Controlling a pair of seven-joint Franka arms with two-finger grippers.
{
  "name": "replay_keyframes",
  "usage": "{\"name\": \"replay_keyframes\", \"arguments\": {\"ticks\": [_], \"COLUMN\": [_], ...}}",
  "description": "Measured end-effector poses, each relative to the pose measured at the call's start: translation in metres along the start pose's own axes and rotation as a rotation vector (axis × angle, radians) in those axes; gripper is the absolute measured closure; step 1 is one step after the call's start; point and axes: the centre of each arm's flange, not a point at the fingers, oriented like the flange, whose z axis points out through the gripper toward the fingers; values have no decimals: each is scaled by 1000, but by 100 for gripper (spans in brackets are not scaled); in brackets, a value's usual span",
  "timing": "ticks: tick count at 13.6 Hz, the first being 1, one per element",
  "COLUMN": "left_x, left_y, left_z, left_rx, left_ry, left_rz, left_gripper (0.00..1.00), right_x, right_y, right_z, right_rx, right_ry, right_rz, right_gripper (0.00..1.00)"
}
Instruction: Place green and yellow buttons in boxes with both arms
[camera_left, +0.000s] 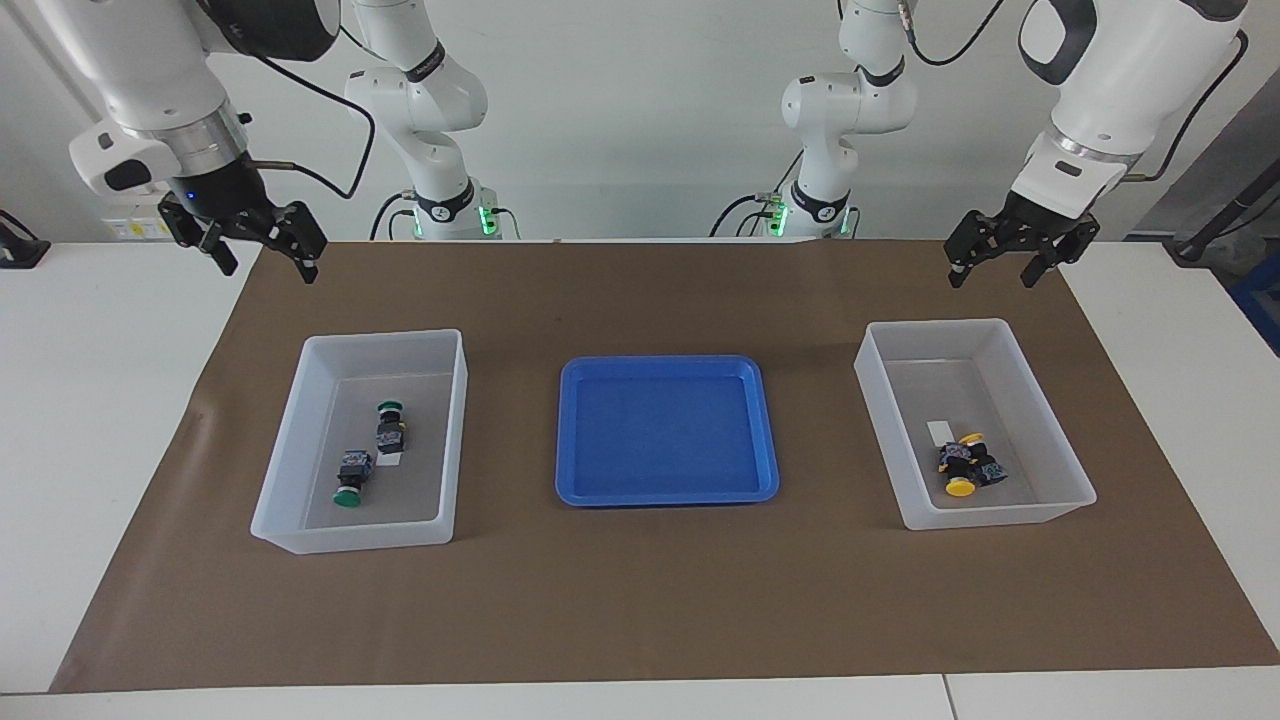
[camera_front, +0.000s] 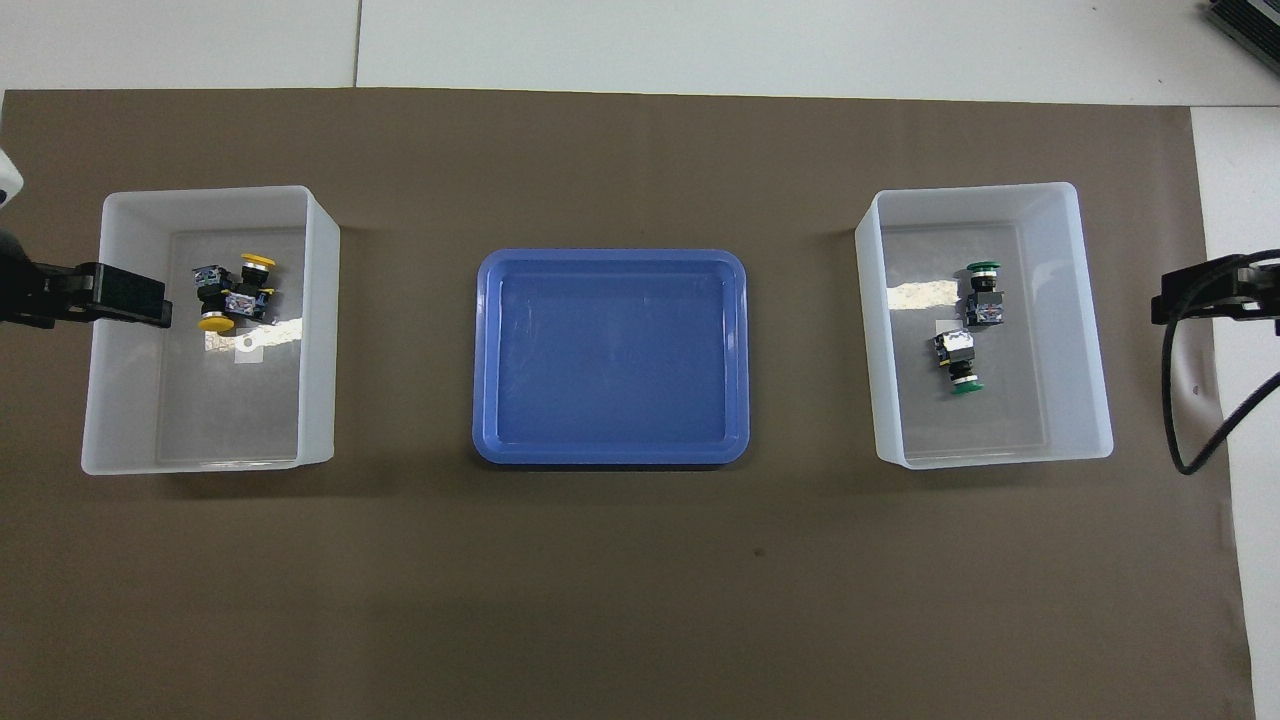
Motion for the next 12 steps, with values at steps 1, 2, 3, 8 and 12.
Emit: {"name": "replay_keyframes", "arguments": {"ticks": [1, 2, 3, 8, 12], "left_x": [0, 0, 0, 0, 0], "left_y": [-1, -1, -2, -3, -3], "left_z": [0, 0, 0, 0, 0], "left_rx": [0, 0, 0, 0, 0], "left_ry": [-1, -2, -2, -4, -4], "left_rz": [-1, -2, -4, -5, -5], "left_gripper": [0, 0, 0, 0, 0], "right_x": [0, 0, 0, -2, -4], "right_y": [-2, -6, -11, -14, -26], "right_z": [1, 5, 10, 25, 26], "right_rx": [1, 1, 0, -3, -4], "right_ry": [-4, -15, -25, -63, -66], "right_rz": [-6, -14, -24, -30, -55], "right_gripper": [0, 0, 0, 0, 0]}}
